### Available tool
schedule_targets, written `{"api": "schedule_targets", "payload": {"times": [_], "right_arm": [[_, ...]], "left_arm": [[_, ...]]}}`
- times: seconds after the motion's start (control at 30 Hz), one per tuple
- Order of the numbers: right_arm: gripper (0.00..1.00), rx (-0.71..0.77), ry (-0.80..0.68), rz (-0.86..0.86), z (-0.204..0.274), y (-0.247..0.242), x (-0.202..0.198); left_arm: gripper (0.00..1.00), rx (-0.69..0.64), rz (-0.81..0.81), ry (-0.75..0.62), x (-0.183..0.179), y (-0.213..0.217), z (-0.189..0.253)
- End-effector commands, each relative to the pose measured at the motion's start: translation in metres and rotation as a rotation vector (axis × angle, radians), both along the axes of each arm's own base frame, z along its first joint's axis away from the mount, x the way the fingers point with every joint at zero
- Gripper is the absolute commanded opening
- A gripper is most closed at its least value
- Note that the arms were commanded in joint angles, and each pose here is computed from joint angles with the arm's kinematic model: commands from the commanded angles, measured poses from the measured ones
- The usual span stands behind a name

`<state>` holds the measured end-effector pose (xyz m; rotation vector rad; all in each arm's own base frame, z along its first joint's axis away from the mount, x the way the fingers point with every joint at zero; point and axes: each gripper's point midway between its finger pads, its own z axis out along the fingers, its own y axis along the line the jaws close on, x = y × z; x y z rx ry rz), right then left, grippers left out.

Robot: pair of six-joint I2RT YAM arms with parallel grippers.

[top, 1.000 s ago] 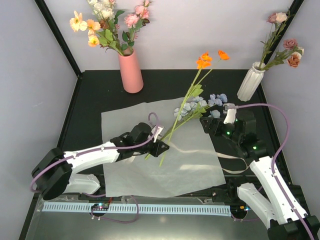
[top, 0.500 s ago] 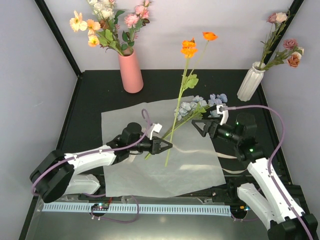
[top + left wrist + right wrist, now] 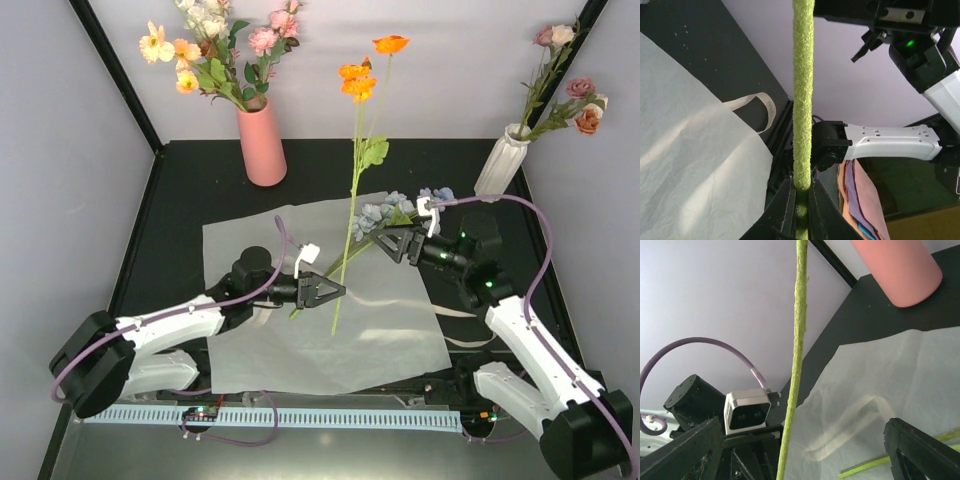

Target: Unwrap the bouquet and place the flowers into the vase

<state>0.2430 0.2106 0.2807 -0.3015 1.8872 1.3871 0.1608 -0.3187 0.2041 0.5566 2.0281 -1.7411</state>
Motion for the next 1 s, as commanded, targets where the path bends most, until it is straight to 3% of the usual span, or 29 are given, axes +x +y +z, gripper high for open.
{"api": "schedule_targets", "payload": {"times": [0.0,0.17,0.57,0.83,0.97], "right_arm": [[0.87,0.024,-0.059,-0.023,0.03,0.01,0.013],[0.75,-0.002,-0.039,-0.003,0.039,0.029,0.028],[0.58,-0.11,-0.028,0.007,0.049,0.055,0.061],[0.1,-0.148,-0.041,0.016,0.051,0.054,0.061],[0.02,-0.168,-0.051,0.015,0.053,0.051,0.057]], "left_arm": [[0.01,-0.039,-0.025,-0.051,-0.004,0.001,0.019],[0.02,-0.012,-0.038,-0.068,-0.009,0.001,0.017],[0.02,0.053,-0.056,-0.126,-0.022,0.003,0.011],[0.02,0.097,-0.04,-0.14,-0.02,0.005,0.003],[0.01,0.119,-0.028,-0.142,-0.018,0.005,-0.001]]}}
